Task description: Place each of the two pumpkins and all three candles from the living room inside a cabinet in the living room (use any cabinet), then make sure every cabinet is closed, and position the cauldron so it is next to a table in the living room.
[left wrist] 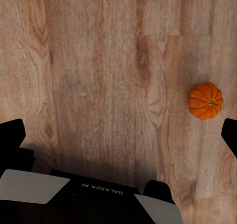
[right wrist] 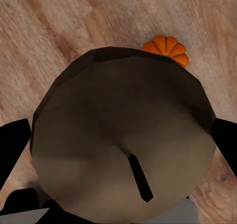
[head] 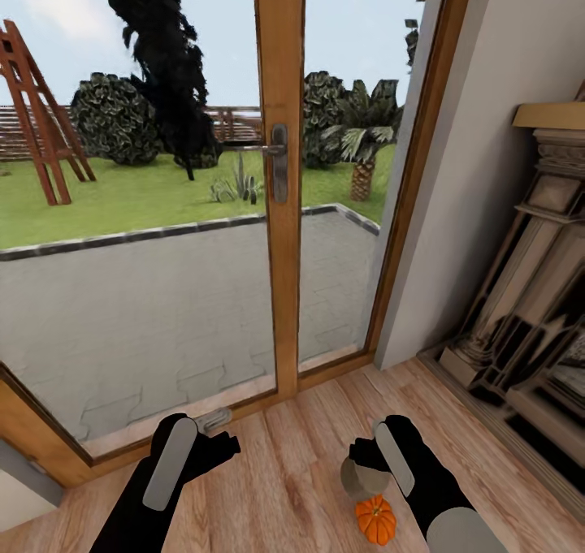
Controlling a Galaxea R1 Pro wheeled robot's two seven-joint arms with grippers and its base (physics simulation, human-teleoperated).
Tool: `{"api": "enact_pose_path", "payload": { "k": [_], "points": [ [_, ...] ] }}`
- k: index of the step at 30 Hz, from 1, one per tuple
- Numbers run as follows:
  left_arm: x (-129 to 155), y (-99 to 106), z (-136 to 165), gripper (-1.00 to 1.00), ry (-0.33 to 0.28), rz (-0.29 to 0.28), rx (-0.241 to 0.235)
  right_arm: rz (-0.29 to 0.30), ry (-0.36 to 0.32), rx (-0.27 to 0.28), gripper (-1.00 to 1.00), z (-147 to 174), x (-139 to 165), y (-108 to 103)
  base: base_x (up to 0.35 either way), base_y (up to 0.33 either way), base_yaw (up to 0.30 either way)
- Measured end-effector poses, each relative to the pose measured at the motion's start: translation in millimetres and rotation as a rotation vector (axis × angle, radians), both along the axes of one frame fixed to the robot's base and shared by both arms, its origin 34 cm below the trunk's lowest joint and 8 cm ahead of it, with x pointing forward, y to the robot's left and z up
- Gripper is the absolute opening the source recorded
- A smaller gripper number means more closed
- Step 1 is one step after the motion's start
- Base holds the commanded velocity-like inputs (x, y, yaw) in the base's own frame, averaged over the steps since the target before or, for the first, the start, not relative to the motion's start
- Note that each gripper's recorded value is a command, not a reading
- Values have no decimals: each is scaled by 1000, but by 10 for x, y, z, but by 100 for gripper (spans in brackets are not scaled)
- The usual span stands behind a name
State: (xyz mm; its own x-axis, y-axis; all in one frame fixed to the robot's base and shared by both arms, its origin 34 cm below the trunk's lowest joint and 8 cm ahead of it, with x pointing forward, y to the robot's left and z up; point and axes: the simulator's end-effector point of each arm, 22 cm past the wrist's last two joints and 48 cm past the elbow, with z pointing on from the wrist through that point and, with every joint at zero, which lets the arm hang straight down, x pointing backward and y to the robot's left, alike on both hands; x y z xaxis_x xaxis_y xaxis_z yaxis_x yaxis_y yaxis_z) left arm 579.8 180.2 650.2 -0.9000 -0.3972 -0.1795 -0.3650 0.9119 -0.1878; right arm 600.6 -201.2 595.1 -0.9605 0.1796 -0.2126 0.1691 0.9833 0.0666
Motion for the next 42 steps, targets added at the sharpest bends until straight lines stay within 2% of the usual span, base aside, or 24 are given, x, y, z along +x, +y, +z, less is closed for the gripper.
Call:
{"api": "enact_pose_path", "payload": {
  "k": [6, 28, 42],
  "points": [
    [3, 2, 100, 100, 1, 1, 0, 0, 0, 0, -100, 103, 5, 3, 0, 0, 0],
    [7, 8, 102, 100, -1, 0, 2, 2, 3, 0, -100, 102, -2, 5, -3, -2, 0],
    [6, 12, 97, 100, 1, 0, 5, 1, 3, -1, -100, 100, 1, -1, -194, -214, 0]
  ]
}}
